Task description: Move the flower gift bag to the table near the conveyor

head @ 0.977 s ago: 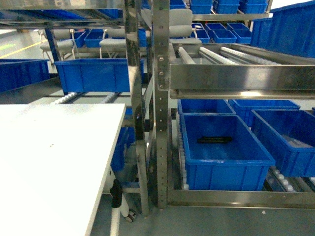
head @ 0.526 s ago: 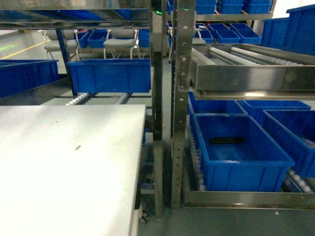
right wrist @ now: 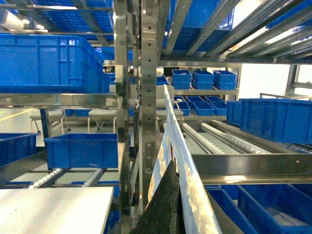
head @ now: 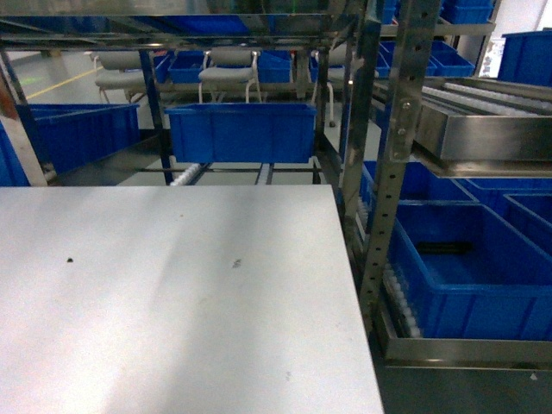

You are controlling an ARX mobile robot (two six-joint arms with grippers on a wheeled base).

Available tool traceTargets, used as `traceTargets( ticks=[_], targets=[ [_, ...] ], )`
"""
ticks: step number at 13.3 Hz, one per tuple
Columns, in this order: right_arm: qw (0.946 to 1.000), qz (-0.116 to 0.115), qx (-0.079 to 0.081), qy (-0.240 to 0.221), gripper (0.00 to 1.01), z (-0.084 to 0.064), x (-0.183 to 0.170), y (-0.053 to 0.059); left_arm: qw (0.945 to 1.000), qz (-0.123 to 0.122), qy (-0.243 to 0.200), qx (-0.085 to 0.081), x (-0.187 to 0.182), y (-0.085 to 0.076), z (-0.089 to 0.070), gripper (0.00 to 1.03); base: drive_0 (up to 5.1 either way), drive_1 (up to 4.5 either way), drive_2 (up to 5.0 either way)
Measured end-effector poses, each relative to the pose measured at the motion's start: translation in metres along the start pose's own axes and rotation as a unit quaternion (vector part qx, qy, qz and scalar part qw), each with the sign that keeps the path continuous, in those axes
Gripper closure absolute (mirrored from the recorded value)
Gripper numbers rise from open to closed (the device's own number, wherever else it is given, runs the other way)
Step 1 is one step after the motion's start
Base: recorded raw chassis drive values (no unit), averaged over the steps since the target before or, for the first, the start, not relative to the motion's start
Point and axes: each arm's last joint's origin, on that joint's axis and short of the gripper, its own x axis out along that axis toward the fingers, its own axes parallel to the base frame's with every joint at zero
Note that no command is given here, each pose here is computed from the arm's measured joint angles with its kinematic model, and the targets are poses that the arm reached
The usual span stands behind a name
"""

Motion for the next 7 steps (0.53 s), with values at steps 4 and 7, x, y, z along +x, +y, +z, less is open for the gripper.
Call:
traceTargets(
  ticks=[4, 7],
  targets=[
    [1.0, 0.0, 0.0, 0.0, 0.99, 0.0, 0.0, 0.0, 1.0, 0.0, 0.0, 0.0, 0.0, 0.0, -0.0001, 1.01, -5.0, 2.43, 2.4],
    [1.0, 0.0, 0.0, 0.0, 0.99, -0.0001, 0.0, 0.0, 1.0, 0.0, 0.0, 0.0, 0.0, 0.0, 0.0001, 1.01, -5.1, 2.4, 2.4]
  ],
)
